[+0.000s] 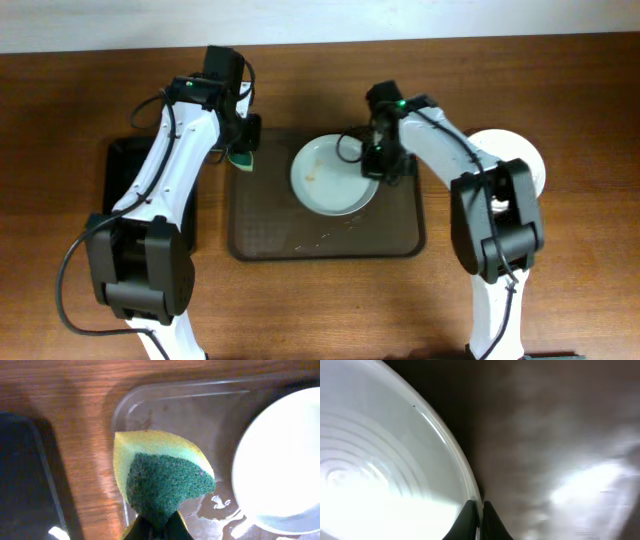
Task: Clean dirty plates on tray and stack at the side
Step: 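Grasp the last plate on the tray with the right gripper, then scrub the last plate with the sponge in the left gripper, then carry the last plate right and stack it on the pile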
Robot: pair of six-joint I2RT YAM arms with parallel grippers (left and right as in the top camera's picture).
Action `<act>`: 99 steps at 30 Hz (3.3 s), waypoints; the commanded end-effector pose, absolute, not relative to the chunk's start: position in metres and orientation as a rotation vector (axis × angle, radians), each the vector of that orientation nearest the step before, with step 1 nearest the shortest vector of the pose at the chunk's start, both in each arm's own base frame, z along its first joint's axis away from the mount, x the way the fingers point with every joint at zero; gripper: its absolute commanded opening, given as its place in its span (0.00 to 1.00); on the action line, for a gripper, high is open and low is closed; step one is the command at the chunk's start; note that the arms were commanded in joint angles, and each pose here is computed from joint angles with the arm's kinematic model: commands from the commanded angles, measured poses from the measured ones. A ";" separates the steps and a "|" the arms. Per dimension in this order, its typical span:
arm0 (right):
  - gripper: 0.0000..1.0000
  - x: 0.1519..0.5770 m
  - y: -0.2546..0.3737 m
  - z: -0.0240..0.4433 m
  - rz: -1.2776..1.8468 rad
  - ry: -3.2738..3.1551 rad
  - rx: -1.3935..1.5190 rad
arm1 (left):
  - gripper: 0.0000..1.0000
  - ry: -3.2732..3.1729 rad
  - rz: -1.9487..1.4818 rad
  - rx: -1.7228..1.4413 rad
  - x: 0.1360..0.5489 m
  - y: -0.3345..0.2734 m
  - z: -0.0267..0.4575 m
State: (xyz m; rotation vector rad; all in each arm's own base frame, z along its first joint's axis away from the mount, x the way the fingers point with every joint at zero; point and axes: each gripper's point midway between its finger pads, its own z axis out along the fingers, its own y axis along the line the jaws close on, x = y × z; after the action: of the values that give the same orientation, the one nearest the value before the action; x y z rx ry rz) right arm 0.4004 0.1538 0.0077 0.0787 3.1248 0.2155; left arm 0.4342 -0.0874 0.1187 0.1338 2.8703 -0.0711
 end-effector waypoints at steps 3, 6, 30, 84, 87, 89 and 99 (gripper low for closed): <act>0.04 0.375 0.203 -0.007 0.284 3.154 -0.088 | 0.01 2.777 -0.413 0.440 0.429 -0.135 0.085; 0.04 0.375 0.207 -0.007 0.289 3.148 -0.099 | 0.01 2.780 -0.481 0.397 0.428 -0.145 0.060; 0.04 0.379 0.208 -0.007 0.297 3.133 -0.090 | 0.01 2.949 -0.111 0.071 0.435 -0.138 -0.018; 0.04 0.318 -0.165 0.260 -1.073 2.258 0.971 | 0.01 2.901 -0.584 0.337 0.455 -0.108 0.142; 0.04 0.326 -0.148 0.255 -1.008 2.309 0.910 | 0.01 2.901 -0.584 0.338 0.455 -0.108 0.142; 0.04 0.345 -0.109 0.243 -0.863 2.429 0.724 | 0.01 2.900 -0.584 0.338 0.455 -0.108 0.142; 0.04 0.365 0.053 0.315 -1.096 1.959 0.153 | 0.01 2.898 -0.584 0.338 0.456 -0.109 0.142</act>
State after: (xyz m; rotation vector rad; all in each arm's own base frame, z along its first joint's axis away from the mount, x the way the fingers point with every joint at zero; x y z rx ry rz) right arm 0.3688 0.0464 0.2737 0.1633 2.2241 -0.8877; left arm 0.4531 -0.1076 0.1400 0.3061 2.9138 -0.5872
